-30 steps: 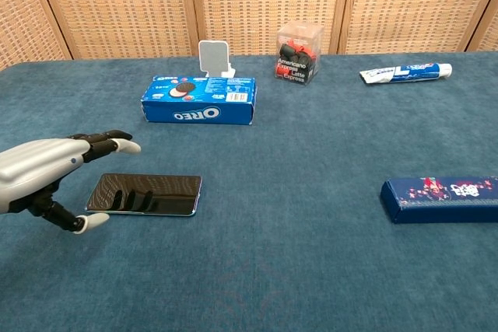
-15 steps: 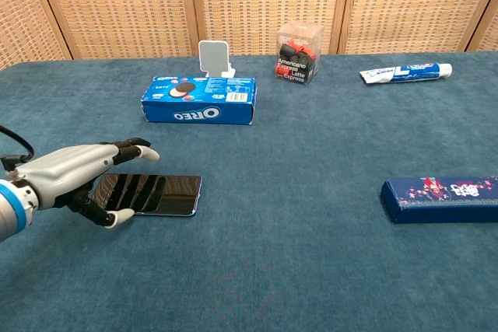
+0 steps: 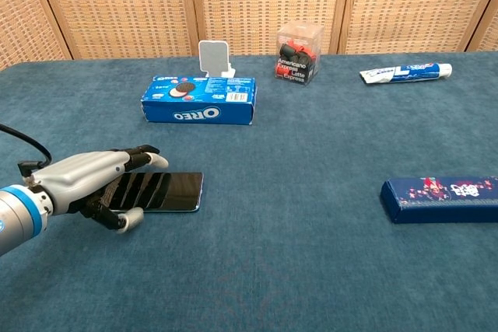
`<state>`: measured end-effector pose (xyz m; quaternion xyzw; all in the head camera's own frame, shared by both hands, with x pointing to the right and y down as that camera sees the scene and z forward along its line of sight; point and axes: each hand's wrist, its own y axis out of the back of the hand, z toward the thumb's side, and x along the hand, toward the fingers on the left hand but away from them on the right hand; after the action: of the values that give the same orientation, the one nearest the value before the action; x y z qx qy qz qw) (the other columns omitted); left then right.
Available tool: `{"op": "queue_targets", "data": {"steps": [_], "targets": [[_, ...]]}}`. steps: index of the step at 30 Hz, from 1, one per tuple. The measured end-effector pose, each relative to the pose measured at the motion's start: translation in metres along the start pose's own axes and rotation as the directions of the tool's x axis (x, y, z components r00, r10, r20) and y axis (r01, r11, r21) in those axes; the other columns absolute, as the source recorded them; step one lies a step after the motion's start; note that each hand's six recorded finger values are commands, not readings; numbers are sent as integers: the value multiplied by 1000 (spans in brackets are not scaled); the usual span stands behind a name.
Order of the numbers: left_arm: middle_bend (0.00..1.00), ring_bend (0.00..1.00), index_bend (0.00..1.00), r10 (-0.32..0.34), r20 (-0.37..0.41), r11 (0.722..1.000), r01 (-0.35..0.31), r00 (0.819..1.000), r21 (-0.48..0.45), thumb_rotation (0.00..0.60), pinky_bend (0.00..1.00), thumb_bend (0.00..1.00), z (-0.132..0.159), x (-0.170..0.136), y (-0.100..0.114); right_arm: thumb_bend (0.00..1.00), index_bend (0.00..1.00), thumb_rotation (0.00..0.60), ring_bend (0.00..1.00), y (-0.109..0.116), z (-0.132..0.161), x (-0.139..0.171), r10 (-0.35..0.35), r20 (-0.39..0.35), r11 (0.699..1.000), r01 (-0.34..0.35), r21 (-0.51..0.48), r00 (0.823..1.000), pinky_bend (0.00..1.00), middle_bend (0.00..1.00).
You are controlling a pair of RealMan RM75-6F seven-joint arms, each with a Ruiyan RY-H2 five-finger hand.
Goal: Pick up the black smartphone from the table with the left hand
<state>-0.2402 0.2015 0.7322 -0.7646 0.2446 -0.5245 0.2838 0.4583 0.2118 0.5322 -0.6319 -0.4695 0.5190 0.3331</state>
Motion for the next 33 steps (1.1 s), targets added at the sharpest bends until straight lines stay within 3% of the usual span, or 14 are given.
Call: {"op": "queue_targets", "data": {"steps": [22, 24, 30, 33], "targets": [[0, 0, 175, -1, -20, 1000, 1, 1000, 5, 600, 0, 353, -2, 9, -4, 0, 74, 600, 0, -3, 0, -1, 13, 1, 1000, -13, 4, 1000, 0, 0], [0, 0, 197, -4, -25, 1000, 4, 1000, 2, 600, 0, 412, -3, 10, -5, 0, 74, 600, 0, -3, 0, -1, 13, 1, 1000, -13, 4, 1000, 0, 0], [0, 0, 310, -8, -31, 1000, 8, 999, -1, 600, 0, 785, -6, 11, -8, 0, 73, 600, 0, -3, 0, -1, 13, 3, 1000, -13, 2, 1000, 0, 0], [0, 0, 329, -4, -30, 1000, 4, 1000, 5, 600, 0, 834, -7, 11, -7, 0, 73, 600, 0, -3, 0, -1, 13, 2, 1000, -13, 2, 1000, 0, 0]]}}
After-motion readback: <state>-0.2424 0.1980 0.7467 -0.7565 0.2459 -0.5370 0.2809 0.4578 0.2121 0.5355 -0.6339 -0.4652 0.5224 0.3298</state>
